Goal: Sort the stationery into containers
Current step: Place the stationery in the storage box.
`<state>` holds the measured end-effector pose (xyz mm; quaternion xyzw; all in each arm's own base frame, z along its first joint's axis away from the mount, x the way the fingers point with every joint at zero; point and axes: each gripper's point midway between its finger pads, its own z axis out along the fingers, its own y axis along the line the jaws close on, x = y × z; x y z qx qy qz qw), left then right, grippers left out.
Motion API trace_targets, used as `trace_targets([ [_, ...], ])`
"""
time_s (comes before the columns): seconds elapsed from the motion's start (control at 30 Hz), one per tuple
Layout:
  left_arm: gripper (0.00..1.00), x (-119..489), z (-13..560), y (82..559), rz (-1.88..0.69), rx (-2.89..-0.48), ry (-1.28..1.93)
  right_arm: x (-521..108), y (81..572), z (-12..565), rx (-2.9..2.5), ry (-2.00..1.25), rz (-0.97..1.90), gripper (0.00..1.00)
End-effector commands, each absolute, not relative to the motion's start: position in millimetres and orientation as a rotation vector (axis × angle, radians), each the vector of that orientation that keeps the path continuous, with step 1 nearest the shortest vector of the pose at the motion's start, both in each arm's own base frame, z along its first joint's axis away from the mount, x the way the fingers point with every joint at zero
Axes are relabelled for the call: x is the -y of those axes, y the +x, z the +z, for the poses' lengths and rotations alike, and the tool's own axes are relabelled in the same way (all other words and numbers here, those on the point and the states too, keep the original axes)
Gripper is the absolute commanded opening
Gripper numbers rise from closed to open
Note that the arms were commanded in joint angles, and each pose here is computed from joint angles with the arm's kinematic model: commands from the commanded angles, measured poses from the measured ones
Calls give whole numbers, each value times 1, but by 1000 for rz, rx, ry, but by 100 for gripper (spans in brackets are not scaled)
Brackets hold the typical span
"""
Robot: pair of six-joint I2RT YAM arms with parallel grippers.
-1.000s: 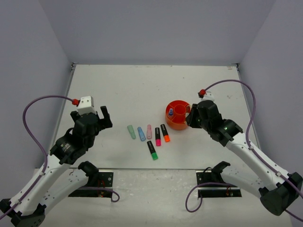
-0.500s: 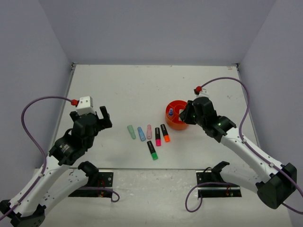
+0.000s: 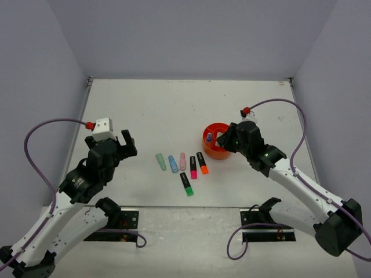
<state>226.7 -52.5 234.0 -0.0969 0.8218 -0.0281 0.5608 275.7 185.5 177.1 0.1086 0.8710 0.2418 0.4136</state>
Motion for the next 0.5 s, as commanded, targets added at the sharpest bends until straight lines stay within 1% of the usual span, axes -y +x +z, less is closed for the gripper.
trace_targets([
  [0.0, 100, 53, 241, 230, -79, -1900, -229, -197, 289, 188, -2114, 383, 709, 0],
  [0.2, 100, 54, 241, 230, -85, -1901, -224, -200, 295, 176, -2108, 496, 744, 0],
  [0.47, 100, 55, 241, 231, -88, -1904, -213, -177, 280, 155, -2026, 694, 774, 0],
])
